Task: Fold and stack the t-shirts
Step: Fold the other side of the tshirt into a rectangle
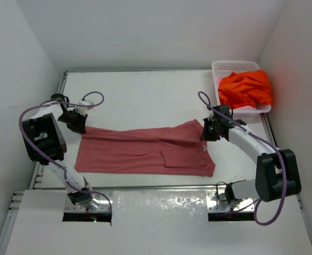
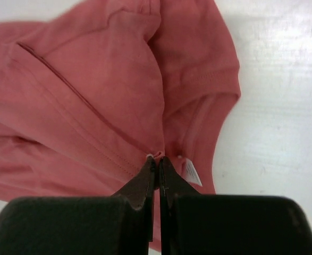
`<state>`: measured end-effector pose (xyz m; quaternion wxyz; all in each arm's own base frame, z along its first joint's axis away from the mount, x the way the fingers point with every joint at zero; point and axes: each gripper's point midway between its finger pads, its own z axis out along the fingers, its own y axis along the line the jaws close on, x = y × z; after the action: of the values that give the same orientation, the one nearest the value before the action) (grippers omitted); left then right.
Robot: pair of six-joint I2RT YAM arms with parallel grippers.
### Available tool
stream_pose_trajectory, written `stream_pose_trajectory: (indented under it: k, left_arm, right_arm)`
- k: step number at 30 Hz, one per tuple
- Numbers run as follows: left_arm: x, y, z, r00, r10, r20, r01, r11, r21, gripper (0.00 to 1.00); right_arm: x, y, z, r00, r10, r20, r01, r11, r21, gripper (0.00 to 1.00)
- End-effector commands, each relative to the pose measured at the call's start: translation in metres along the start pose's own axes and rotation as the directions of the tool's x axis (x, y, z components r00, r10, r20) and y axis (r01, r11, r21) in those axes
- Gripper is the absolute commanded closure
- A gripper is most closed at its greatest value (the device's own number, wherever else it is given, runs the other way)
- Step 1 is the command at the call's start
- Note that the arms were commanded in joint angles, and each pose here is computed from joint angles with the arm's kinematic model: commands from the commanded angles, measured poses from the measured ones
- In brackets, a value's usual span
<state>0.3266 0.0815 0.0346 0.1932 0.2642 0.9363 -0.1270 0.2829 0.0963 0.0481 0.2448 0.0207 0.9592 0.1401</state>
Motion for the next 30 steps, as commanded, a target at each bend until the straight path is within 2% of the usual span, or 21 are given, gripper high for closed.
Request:
stream_pose_trajectory:
  k: [1, 8, 13, 20, 22, 23, 25, 26, 28, 30]
  left_arm:
    - [-0.005, 0.004, -0.015, 0.994, 0.107, 0.01, -0.106, 0.993, -0.049, 1.0]
    - [-0.003, -0.023, -0.013, 0.983, 0.17, 0.065, -0.172, 0.984, 0.036, 1.0]
    - [0.022, -0.025, 0.002, 0.985, 0.173, -0.001, -0.173, 0.985, 0.028, 1.0]
    - [0.028, -0.017, 0.002, 0.98, 0.198, -0.036, -0.198, 0.98, -0.007, 0.99]
    - [0.027, -0.014, 0.0, 0.979, 0.2, -0.036, -0.2, 0.98, -0.02, 0.89]
    - [0.026, -0.013, -0.001, 0.978, 0.204, -0.036, -0.205, 0.979, -0.023, 0.77]
    - [0.026, -0.012, -0.003, 0.979, 0.197, -0.045, -0.198, 0.98, -0.017, 0.7]
    - [0.025, -0.012, -0.004, 0.977, 0.207, -0.046, -0.208, 0.978, -0.014, 0.6]
    - [0.025, -0.011, -0.01, 0.973, 0.225, -0.051, -0.226, 0.974, -0.013, 0.53]
    - [0.022, -0.007, -0.019, 0.968, 0.246, -0.051, -0.248, 0.969, -0.025, 0.34]
  right_arm:
    - [-0.006, -0.004, -0.01, 0.999, -0.019, 0.042, 0.018, 0.999, 0.028, 1.0]
    - [0.013, -0.003, -0.008, 1.0, -0.008, 0.01, 0.008, 1.0, 0.002, 1.0]
    - [0.042, -0.006, 0.0, 0.998, 0.011, -0.055, -0.011, 1.0, -0.004, 1.0]
    - [0.048, -0.009, 0.002, 0.998, 0.006, -0.068, -0.006, 1.0, 0.005, 1.0]
    - [0.051, -0.01, 0.002, 0.997, 0.006, -0.077, -0.006, 1.0, 0.007, 1.0]
    - [0.051, -0.01, 0.001, 0.997, 0.005, -0.077, -0.004, 1.0, 0.006, 1.0]
    - [0.055, -0.01, 0.001, 0.996, 0.005, -0.087, -0.004, 1.0, 0.004, 1.0]
    - [0.056, -0.011, 0.001, 0.996, -0.001, -0.09, 0.001, 1.0, 0.004, 1.0]
    - [0.06, -0.013, -0.001, 0.995, -0.004, -0.103, 0.006, 1.0, 0.014, 1.0]
    - [0.063, -0.015, -0.004, 0.994, -0.018, -0.109, 0.021, 1.0, 0.021, 1.0]
